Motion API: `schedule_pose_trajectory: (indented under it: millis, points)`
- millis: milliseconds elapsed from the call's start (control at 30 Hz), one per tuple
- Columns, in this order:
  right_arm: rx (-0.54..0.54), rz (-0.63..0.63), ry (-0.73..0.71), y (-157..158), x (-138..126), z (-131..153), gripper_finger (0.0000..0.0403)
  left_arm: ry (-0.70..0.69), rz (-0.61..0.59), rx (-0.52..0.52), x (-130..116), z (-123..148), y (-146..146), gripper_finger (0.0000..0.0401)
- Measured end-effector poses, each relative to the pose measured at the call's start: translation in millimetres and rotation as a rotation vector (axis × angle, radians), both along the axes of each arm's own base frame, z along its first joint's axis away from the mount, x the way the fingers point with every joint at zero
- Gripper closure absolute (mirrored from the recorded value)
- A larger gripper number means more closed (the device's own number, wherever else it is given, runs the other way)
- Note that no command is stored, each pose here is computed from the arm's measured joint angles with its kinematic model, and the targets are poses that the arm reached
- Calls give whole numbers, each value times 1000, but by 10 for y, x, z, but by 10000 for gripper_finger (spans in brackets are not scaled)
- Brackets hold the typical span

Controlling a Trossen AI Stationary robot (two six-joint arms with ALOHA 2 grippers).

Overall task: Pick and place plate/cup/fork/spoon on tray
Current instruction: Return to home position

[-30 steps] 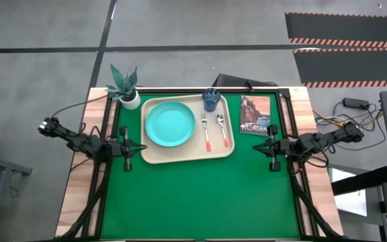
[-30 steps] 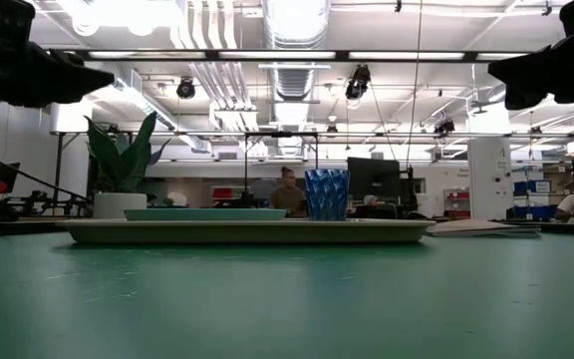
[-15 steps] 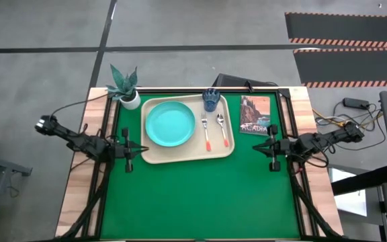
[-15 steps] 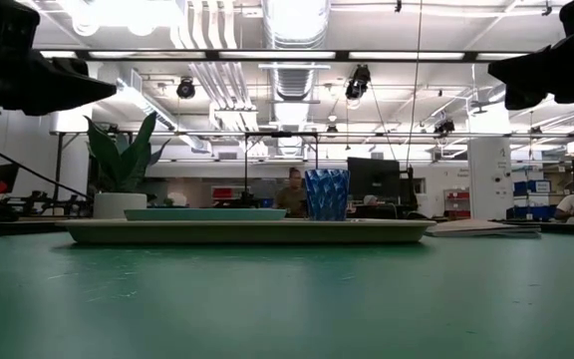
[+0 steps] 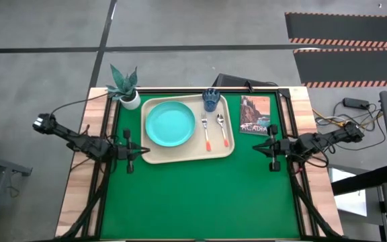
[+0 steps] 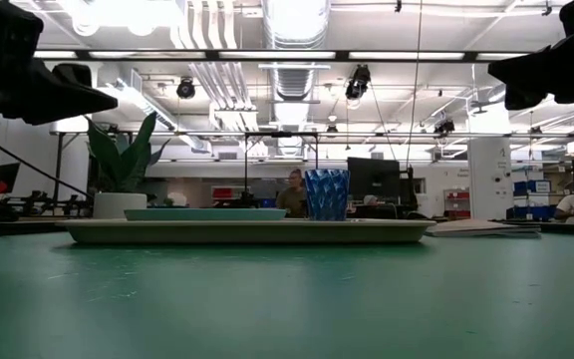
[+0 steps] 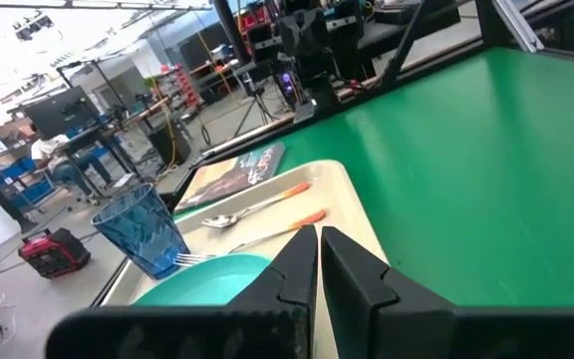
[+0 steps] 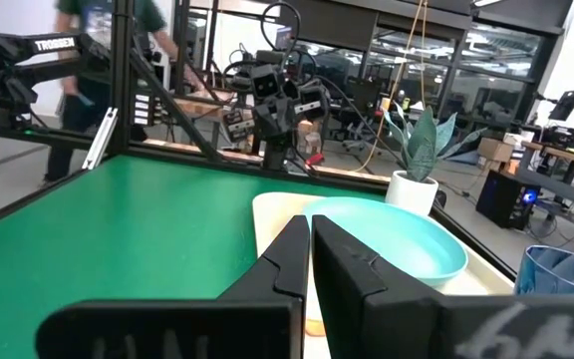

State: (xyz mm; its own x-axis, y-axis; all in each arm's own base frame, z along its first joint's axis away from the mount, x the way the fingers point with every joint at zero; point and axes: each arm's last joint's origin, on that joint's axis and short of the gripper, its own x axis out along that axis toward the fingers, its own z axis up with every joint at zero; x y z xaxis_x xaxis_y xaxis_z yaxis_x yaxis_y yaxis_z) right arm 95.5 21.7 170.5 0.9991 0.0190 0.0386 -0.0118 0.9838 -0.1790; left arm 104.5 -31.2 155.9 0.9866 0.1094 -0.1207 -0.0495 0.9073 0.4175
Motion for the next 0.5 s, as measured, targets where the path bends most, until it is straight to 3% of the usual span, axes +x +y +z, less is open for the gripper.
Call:
schedule_pose_trajectory:
  millis: [500]
  points:
    - [-1, 0, 0, 0, 0, -1, 394, 56, 0, 26, 28, -55, -13, 397]
